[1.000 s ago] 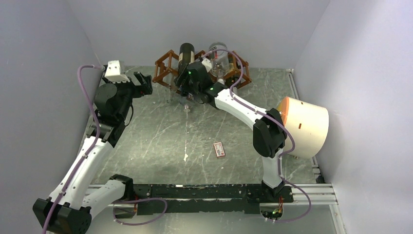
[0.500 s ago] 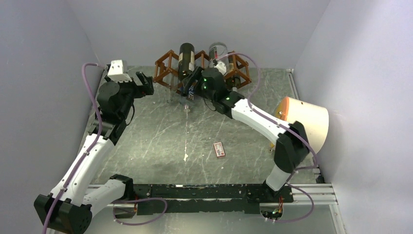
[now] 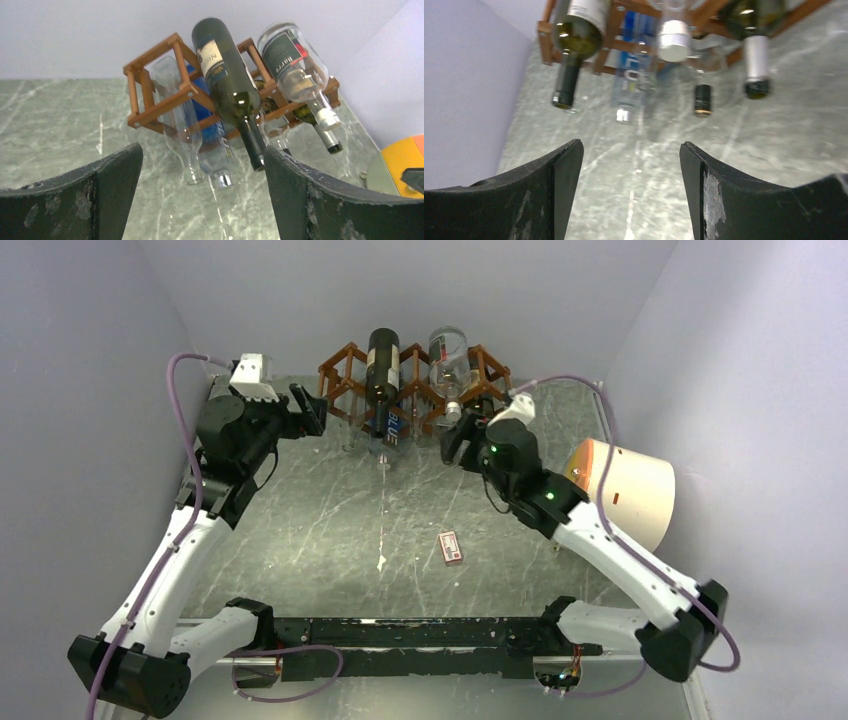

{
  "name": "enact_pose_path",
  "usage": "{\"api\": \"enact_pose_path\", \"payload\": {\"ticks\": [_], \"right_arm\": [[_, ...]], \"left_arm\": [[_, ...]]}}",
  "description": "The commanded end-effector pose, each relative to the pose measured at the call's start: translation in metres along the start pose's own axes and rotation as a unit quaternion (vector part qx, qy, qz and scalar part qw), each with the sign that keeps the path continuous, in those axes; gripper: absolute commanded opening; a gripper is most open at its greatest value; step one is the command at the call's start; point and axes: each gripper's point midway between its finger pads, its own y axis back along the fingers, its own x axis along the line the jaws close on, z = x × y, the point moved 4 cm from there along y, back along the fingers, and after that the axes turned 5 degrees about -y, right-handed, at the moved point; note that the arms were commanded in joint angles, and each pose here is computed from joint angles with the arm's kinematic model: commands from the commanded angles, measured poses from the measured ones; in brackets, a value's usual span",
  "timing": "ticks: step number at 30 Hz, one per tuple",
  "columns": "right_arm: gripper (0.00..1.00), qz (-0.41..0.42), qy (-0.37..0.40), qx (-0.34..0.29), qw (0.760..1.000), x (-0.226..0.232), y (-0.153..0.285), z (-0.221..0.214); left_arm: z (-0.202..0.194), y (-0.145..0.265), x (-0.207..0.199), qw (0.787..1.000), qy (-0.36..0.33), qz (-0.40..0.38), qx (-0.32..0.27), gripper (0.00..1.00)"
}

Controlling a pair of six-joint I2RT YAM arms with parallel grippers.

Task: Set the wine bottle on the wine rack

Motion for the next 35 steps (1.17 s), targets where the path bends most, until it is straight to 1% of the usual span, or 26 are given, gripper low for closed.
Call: {"api": "enact_pose_path", "payload": {"ticks": [1, 4, 6, 8, 11, 14, 17, 20, 22, 25, 32, 35], "right_arm": [[0.77, -0.115, 0.057, -0.031, 0.991, -0.054, 0.043, 0.015], [0.83, -0.147, 0.058, -0.071, 0.985, -0.069, 0.073, 0.036], [0.85, -0.155, 0.057, -0.094, 0.982, -0.073, 0.091, 0.050], [0.86, -0.160, 0.061, -0.111, 0.979, -0.076, 0.106, 0.062], [0.87, -0.178, 0.058, -0.145, 0.971, -0.082, 0.127, 0.081], [0.87, -0.185, 0.057, -0.180, 0.964, -0.086, 0.148, 0.099], [0.87, -0.167, 0.053, -0.204, 0.963, -0.084, 0.167, 0.114], [0.87, -0.148, 0.041, -0.223, 0.963, -0.080, 0.181, 0.126], [0.87, -0.143, 0.035, -0.232, 0.961, -0.078, 0.189, 0.132], [0.87, -0.129, 0.033, -0.239, 0.962, -0.074, 0.197, 0.139], [0.87, -0.103, 0.035, -0.240, 0.965, -0.068, 0.203, 0.144], [0.89, -0.100, 0.036, -0.236, 0.966, -0.067, 0.203, 0.142]], "left_arm": [[-0.022, 0.010, -0.012, 0.996, 0.045, -0.032, 0.072, 0.94], [-0.041, 0.021, -0.010, 0.993, 0.034, -0.035, 0.107, 0.94], [-0.045, 0.033, -0.007, 0.993, 0.025, -0.026, 0.115, 0.94], [-0.039, 0.046, -0.004, 0.994, 0.013, -0.015, 0.107, 0.94], [-0.020, 0.065, -0.001, 0.996, -0.008, -0.004, 0.090, 0.94], [0.008, 0.086, -0.001, 0.998, -0.032, 0.007, 0.061, 0.94], [0.038, 0.109, 0.000, 0.998, -0.050, 0.018, 0.026, 0.94], [0.064, 0.130, 0.001, 0.998, -0.052, 0.034, -0.012, 0.94], [0.080, 0.143, -0.004, 0.998, -0.045, 0.029, -0.037, 0.94], [0.094, 0.154, -0.012, 0.997, -0.039, 0.007, -0.062, 0.94], [0.096, 0.159, -0.011, 0.998, -0.038, 0.013, -0.057, 0.94], [0.092, 0.159, -0.010, 0.998, -0.038, 0.016, -0.053, 0.94]]}}
